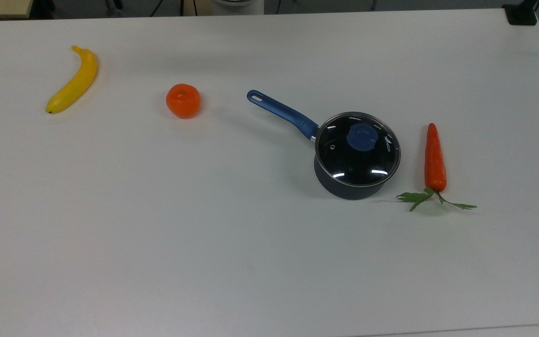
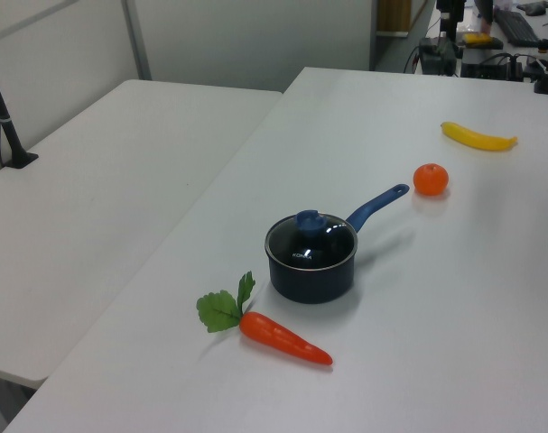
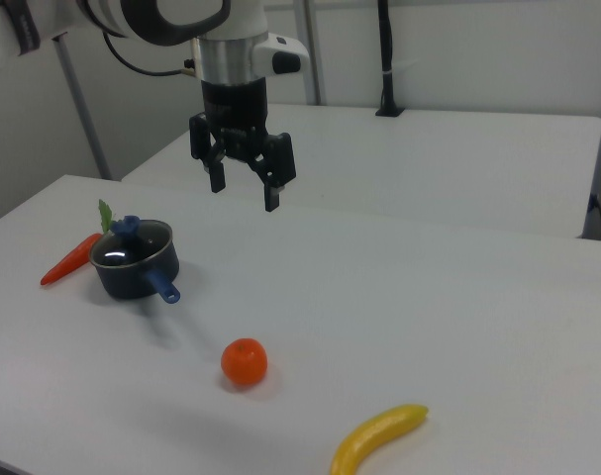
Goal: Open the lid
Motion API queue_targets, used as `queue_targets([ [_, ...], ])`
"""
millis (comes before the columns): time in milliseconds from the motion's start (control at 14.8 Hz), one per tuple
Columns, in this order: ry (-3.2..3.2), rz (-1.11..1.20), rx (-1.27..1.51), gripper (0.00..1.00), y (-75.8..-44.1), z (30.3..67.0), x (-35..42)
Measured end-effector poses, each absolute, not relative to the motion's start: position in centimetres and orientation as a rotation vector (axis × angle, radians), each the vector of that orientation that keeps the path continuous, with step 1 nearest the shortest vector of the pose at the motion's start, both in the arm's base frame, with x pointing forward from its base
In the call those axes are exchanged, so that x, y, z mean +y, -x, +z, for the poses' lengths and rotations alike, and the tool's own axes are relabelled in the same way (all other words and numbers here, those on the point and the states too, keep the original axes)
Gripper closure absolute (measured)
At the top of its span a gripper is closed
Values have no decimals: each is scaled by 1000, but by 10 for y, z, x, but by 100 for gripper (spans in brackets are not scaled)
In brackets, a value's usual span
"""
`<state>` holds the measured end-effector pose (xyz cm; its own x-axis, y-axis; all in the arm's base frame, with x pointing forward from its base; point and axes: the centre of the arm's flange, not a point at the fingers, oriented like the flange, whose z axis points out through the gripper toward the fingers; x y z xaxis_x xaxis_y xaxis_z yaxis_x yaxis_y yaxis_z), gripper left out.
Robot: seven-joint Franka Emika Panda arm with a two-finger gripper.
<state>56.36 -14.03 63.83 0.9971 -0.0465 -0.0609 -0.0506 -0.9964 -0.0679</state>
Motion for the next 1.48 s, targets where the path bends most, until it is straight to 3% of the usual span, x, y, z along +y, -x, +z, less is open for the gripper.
queue_targets([
  [1483,3070,89,80,0,-563,639,-142],
])
